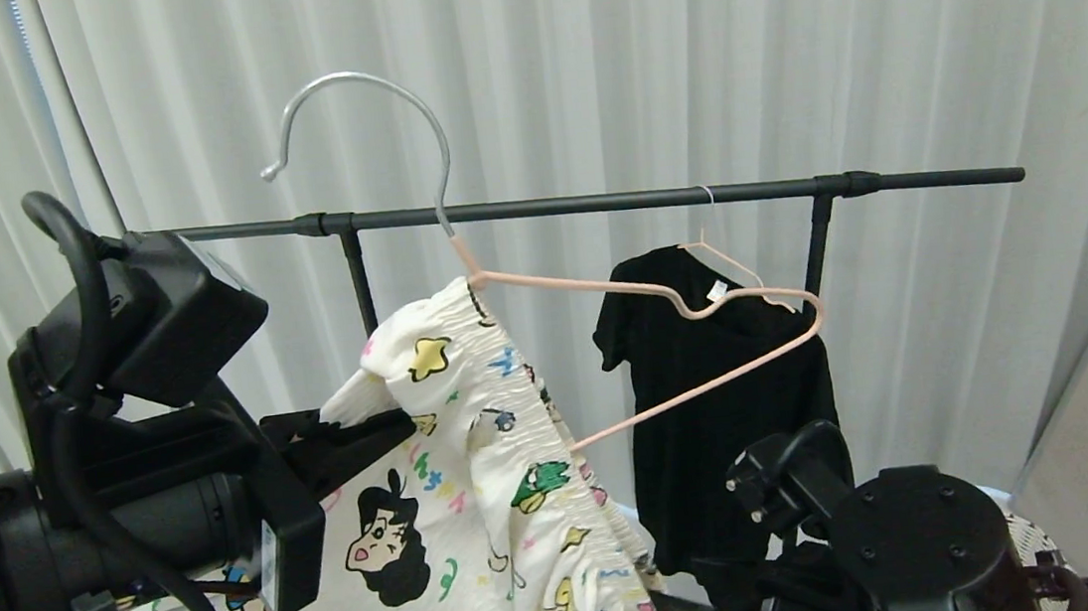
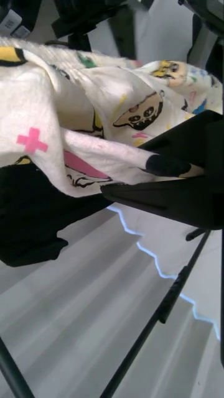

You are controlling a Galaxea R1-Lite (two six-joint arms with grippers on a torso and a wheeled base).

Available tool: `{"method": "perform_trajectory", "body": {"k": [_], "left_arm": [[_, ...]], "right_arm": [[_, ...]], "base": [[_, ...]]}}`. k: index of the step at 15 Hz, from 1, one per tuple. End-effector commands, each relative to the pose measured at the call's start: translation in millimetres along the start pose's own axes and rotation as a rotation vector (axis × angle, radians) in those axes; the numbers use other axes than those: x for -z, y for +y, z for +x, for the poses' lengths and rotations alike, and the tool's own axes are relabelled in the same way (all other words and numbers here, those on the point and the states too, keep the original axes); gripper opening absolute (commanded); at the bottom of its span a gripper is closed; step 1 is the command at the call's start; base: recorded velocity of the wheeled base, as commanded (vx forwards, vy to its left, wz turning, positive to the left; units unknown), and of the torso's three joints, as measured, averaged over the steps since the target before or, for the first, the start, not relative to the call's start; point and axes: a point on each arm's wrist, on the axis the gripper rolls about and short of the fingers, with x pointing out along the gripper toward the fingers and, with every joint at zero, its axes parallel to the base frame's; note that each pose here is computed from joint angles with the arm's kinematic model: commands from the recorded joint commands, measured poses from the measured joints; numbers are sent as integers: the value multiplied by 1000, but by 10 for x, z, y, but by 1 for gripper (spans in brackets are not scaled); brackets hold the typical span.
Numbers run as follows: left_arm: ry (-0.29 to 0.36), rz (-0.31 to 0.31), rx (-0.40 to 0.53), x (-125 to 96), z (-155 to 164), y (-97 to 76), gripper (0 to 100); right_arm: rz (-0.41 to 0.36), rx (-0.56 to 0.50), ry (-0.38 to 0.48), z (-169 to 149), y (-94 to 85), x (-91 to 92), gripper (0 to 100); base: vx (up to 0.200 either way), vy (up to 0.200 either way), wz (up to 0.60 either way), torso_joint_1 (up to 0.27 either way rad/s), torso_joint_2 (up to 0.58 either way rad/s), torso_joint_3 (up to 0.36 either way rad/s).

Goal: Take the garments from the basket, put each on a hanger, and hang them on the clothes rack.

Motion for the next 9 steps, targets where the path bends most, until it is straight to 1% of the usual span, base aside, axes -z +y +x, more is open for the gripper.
{"method": "perform_trajectory", "body": {"k": [1, 5, 6, 9], "left_arm": [[22, -3, -8, 65, 6, 9, 0], [87, -17, -13, 305, -44, -24, 0], [113, -20, -5, 390, -46, -51, 0], [166, -23, 14, 558, -49, -103, 0]], "right_arm": [[4, 70, -18, 12, -145, -33, 0], [-22, 246, -94, 6, -619, -297, 0], [-24, 284, -115, -26, -737, -368, 0], [-35, 331, -151, -119, -921, -493, 0]], "base": [[0, 0, 0, 0, 0, 0], [0, 0, 0, 0, 0, 0], [0, 0, 0, 0, 0, 0], [0, 0, 0, 0, 0, 0]]}}
